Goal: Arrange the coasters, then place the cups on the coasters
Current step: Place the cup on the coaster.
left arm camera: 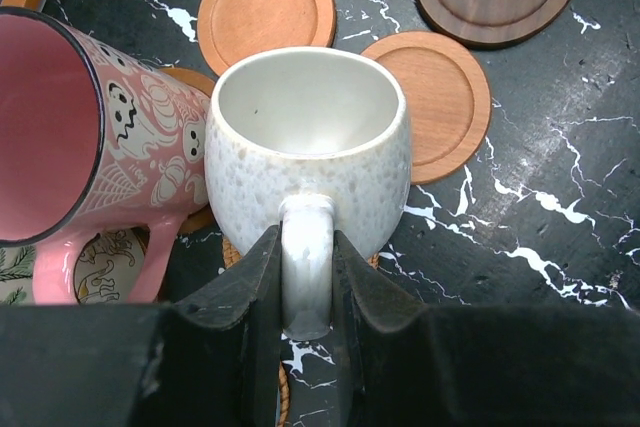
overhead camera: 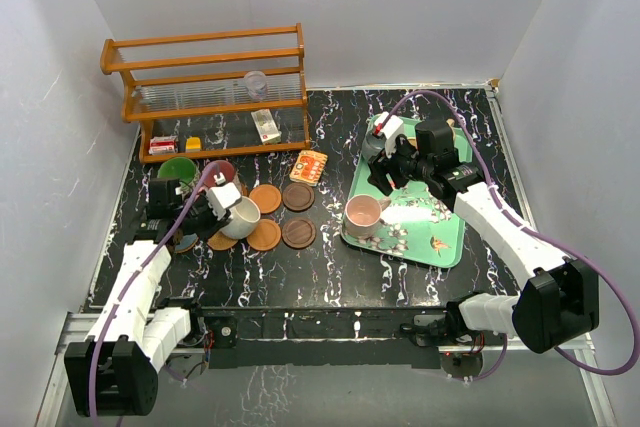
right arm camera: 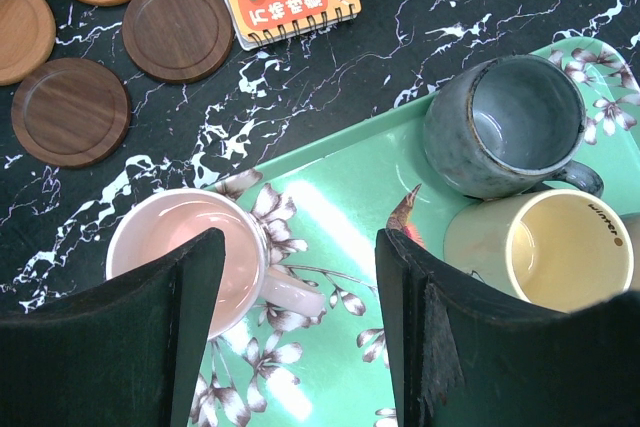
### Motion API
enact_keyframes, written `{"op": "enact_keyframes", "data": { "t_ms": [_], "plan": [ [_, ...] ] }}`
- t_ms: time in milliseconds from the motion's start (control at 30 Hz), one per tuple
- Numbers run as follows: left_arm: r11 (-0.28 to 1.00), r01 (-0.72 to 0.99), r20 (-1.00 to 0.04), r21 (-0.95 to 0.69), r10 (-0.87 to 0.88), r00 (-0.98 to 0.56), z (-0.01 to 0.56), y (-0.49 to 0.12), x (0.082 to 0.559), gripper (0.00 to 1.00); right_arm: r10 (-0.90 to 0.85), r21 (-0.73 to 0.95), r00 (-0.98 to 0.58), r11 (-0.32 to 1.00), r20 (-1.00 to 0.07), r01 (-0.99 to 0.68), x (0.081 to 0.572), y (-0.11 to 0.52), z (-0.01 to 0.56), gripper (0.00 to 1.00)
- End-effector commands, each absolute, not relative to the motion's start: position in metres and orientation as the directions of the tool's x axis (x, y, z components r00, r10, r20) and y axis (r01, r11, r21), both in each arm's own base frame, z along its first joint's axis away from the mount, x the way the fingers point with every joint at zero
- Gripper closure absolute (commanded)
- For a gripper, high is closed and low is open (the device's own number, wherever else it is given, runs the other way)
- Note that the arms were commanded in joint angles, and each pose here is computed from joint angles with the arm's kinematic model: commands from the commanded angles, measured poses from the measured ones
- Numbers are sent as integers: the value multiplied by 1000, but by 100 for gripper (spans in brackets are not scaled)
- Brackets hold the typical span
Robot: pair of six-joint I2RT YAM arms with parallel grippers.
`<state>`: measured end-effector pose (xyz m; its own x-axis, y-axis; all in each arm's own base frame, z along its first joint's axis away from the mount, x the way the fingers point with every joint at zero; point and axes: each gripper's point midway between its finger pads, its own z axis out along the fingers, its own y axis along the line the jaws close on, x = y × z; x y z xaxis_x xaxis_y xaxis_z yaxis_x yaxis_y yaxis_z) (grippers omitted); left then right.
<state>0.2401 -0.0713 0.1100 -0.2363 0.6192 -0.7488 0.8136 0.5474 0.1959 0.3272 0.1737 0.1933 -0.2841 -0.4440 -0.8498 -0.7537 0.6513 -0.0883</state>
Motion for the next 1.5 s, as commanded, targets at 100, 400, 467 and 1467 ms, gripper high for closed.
{"op": "enact_keyframes", "data": {
  "t_ms": [100, 400, 467, 1467],
  "plan": [
    [549, 816, -712, 181, 645, -276, 95, -64, 222, 90, -411, -102, -238, 654, -880, -750, 332, 176, 209, 40],
    [561, 807, -673, 184, 670, -313, 87, -55, 214, 85, -411, -101, -239, 652, -879, -751, 332, 177, 208, 40],
    [564, 804, -661, 191, 679, -319, 86, -52, 213, 83, -412, -99, -241, 652, -879, -752, 332, 177, 207, 40],
    [555, 789, -542, 262, 761, -355, 82, -25, 206, 70, -413, -88, -246, 641, -877, -762, 331, 179, 205, 40]
  ]
}}
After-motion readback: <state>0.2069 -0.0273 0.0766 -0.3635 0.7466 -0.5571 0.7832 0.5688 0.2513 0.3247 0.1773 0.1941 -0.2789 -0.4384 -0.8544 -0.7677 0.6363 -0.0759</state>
